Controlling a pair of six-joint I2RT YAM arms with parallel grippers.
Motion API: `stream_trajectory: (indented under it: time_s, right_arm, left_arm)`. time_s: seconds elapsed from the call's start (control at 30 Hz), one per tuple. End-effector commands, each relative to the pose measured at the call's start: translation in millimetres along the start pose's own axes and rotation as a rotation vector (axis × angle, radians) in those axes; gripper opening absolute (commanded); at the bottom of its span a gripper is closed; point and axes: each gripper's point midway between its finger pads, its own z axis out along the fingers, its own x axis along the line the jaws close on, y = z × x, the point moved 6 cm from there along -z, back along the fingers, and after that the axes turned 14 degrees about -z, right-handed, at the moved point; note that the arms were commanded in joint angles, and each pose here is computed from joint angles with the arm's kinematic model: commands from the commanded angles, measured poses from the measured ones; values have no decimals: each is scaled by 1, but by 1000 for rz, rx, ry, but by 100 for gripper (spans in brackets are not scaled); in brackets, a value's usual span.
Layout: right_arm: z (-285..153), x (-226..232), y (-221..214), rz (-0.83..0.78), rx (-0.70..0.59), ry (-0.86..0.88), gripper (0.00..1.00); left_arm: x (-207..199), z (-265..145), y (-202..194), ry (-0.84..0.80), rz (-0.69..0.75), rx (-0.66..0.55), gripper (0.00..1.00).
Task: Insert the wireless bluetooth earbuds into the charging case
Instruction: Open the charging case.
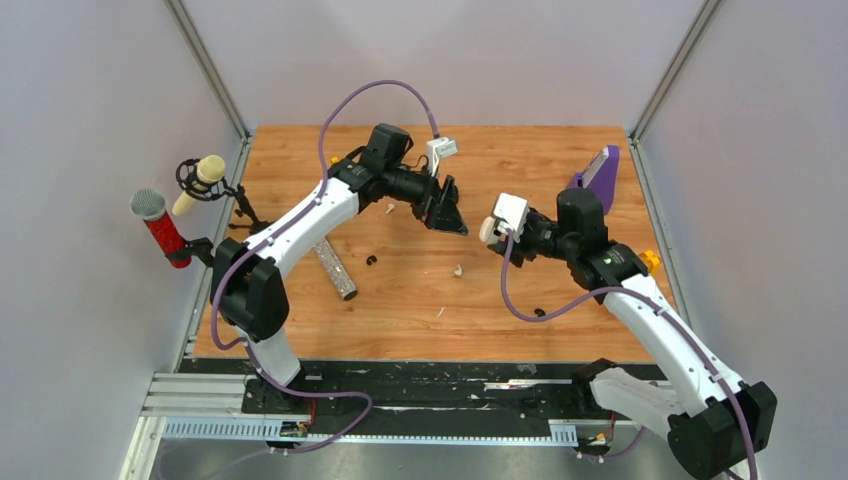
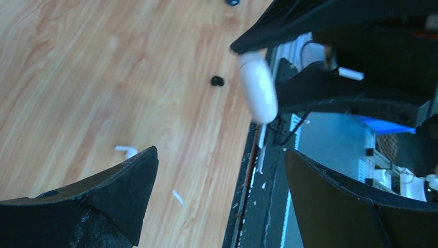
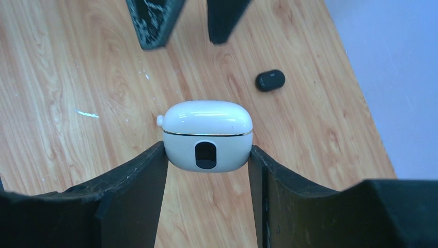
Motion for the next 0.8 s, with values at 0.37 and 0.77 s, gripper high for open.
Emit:
stream_trajectory:
  time_s: [0.37, 0.77]
  right_arm:
    - [8, 23, 32, -54, -130, 18, 0]
    - [2, 20, 32, -71, -130, -36, 0]
  left_arm:
    - [-37, 38, 1, -56, 49, 25, 100]
    - [-39, 38, -4, -92, 47, 39, 100]
